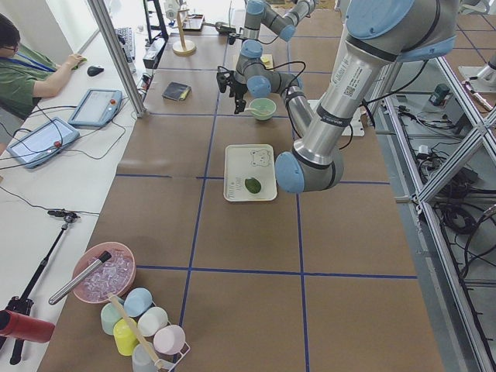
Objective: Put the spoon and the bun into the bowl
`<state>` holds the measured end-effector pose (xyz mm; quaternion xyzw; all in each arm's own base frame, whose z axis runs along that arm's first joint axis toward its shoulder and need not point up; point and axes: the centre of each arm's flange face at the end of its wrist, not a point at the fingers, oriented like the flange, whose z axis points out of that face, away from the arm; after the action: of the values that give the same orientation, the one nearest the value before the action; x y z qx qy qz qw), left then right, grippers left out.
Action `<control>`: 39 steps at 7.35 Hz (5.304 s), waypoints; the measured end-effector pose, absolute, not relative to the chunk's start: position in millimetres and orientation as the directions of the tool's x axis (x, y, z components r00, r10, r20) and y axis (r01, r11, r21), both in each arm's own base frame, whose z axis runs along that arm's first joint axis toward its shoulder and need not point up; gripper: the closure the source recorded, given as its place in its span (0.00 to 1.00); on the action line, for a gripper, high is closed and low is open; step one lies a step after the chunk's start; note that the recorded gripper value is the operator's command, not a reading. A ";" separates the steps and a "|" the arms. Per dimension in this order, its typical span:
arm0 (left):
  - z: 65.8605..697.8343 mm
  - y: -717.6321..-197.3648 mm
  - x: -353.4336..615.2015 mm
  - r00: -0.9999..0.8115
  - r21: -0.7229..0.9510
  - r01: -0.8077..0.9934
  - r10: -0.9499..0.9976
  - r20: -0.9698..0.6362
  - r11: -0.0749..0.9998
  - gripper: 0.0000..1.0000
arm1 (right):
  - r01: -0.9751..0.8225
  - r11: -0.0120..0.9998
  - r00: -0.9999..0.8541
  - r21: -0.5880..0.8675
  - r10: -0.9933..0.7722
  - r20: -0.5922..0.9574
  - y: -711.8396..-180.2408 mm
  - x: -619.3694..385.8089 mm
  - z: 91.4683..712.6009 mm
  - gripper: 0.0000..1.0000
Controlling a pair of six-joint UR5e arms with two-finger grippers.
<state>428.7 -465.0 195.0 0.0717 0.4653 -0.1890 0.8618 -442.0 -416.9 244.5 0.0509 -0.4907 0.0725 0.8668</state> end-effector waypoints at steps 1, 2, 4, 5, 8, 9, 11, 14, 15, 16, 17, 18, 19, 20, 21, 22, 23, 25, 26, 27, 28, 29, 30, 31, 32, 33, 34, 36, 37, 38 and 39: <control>213.2 -481.2 396.9 0.553 0.027 0.373 -0.199 -0.809 0.927 0.00 | -0.174 0.985 0.490 0.007 0.080 0.868 -397.0 -464.0 228.3 1.00; 235.8 -497.1 366.8 0.609 0.100 0.350 -0.145 -0.780 0.931 0.00 | -0.179 0.984 0.474 0.006 0.080 0.877 -376.5 -485.0 212.5 1.00; 277.8 -519.4 317.5 0.696 0.205 0.295 -0.062 -0.716 0.933 0.00 | -0.172 0.985 0.454 0.016 0.065 0.889 -347.8 -511.5 191.8 0.10; 296.1 -526.1 297.0 0.728 0.242 0.266 -0.030 -0.685 0.933 0.00 | -0.167 0.986 0.445 0.019 0.059 0.893 -342.0 -518.1 184.0 0.00; 336.9 -542.0 235.6 0.783 0.318 0.159 0.077 -0.617 0.935 0.00 | -0.170 0.985 0.434 0.023 0.054 0.899 -340.8 -520.3 174.7 0.00; 353.6 -548.1 204.6 0.797 0.343 0.114 0.120 -0.592 0.932 0.00 | -0.175 0.984 0.430 0.025 0.054 0.901 -342.8 -517.5 173.0 0.00; 391.1 -553.7 141.3 0.820 0.381 0.030 0.195 -0.538 0.924 0.00 | -0.192 0.981 0.427 0.025 0.061 0.902 -353.7 -506.7 172.4 0.00; 464.7 -550.4 41.5 0.837 0.382 -0.074 0.266 -0.478 0.921 0.00 | -0.185 0.982 0.513 0.033 0.068 0.856 -397.3 -430.0 196.8 0.00; 495.3 -543.5 14.9 0.821 0.347 -0.092 0.268 -0.504 0.933 0.00 | -0.158 0.985 0.557 0.066 0.034 0.830 -411.9 -397.0 213.9 0.00; 529.7 -531.4 -5.6 0.804 0.296 -0.093 0.247 -0.540 0.951 0.00 | -0.124 0.987 0.597 0.099 -0.006 0.802 -430.8 -359.7 236.2 0.00; 559.3 -517.0 -19.1 0.782 0.246 -0.085 0.218 -0.584 0.966 0.00 | -0.092 0.988 0.626 0.124 -0.039 0.779 -447.4 -326.3 258.7 0.00; 582.6 -500.6 -26.2 0.754 0.206 -0.082 0.196 -0.627 0.975 0.00 | -0.062 0.988 0.645 0.140 -0.067 0.761 -461.7 -294.0 282.0 0.00; 595.2 -489.6 -28.4 0.733 0.184 -0.084 0.186 -0.654 0.979 0.00 | -0.035 0.988 0.656 0.149 -0.090 0.749 -475.3 -260.1 306.4 0.00; 601.5 -484.6 -29.3 0.724 0.172 -0.084 0.179 -0.667 0.982 0.00 | -0.008 0.988 0.662 0.156 -0.112 0.741 -488.7 -225.0 332.9 0.00; 604.8 -482.6 -31.3 0.721 0.162 -0.081 0.170 -0.672 0.983 0.00 | 0.019 0.987 0.663 0.161 -0.133 0.737 -500.8 -189.5 361.8 0.00; 606.8 -481.1 -36.9 0.721 0.147 -0.070 0.152 -0.676 0.987 0.00 | 0.042 0.986 0.659 0.164 -0.150 0.737 -511.5 -151.9 393.8 0.00; 608.5 -479.6 -42.3 0.723 0.131 -0.059 0.134 -0.678 0.990 0.00 | 0.062 0.983 0.656 0.171 -0.170 0.736 -518.6 -114.5 426.7 0.00; 609.9 -478.3 -45.8 0.723 0.121 -0.053 0.122 -0.680 0.991 0.00 | 0.105 0.975 0.657 0.197 -0.216 0.722 -518.3 -41.2 500.5 0.00; 609.9 -478.3 -46.0 0.723 0.120 -0.052 0.121 -0.680 0.991 0.00 | 0.123 0.971 0.659 0.207 -0.235 0.714 -513.0 -7.0 538.4 0.00; 610.2 -478.4 -46.2 0.723 0.119 -0.052 0.120 -0.680 0.991 0.00 | 0.134 0.969 0.662 0.209 -0.244 0.709 -508.1 24.4 575.0 0.00; 610.7 -478.1 -46.2 0.723 0.118 -0.052 0.119 -0.680 0.992 0.00 | 0.135 0.970 0.664 0.200 -0.238 0.708 -502.8 48.1 605.3 0.00; 611.2 -477.7 -46.5 0.724 0.116 -0.051 0.117 -0.680 0.992 0.00 | 0.129 0.974 0.669 0.185 -0.223 0.709 -497.8 62.1 624.8 0.00; 612.3 -477.2 -46.8 0.724 0.114 -0.050 0.115 -0.680 0.992 0.00 | 0.124 0.978 0.677 0.165 -0.205 0.707 -491.1 68.1 638.8 0.00; 615.3 -475.4 -47.0 0.725 0.109 -0.050 0.111 -0.680 0.993 0.00 | 0.119 0.983 0.681 0.143 -0.185 0.709 -484.5 70.2 649.4 0.00; 621.8 -472.4 -47.3 0.725 0.098 -0.050 0.104 -0.681 0.994 0.00 | 0.100 0.988 0.684 0.114 -0.152 0.713 -481.4 71.9 655.2 0.00; 628.5 -470.6 -47.3 0.725 0.086 -0.051 0.096 -0.682 0.995 0.00 | 0.064 0.995 0.687 0.079 -0.101 0.720 -479.5 74.7 657.5 0.00; 633.0 -469.3 -47.3 0.725 0.077 -0.051 0.090 -0.683 0.996 0.00 | 0.033 0.998 0.688 0.056 -0.064 0.723 -478.5 78.5 657.7 0.00; 639.7 -467.9 -47.4 0.725 0.065 -0.051 0.081 -0.684 0.997 0.00 | 0.003 0.999 0.686 0.047 -0.036 0.727 -478.2 85.8 655.4 0.00; 641.2 -467.1 -50.1 0.726 0.061 -0.045 0.074 -0.684 0.997 0.00 | -0.002 0.999 0.684 0.047 -0.033 0.729 -478.5 87.0 654.6 0.00; 641.9 -465.8 -58.3 0.727 0.057 -0.027 0.059 -0.684 0.998 0.00 | -0.003 0.999 0.683 0.047 -0.032 0.730 -478.6 87.3 654.6 0.00; 642.2 -464.3 -68.7 0.728 0.055 -0.004 0.041 -0.684 0.998 0.00 | -0.003 0.999 0.682 0.046 -0.031 0.730 -478.7 87.4 654.7 0.00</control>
<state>-68.7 -464.3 642.2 0.0247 0.3683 0.0121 0.9293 87.4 -478.7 654.7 0.0218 -0.3985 -0.0076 0.9169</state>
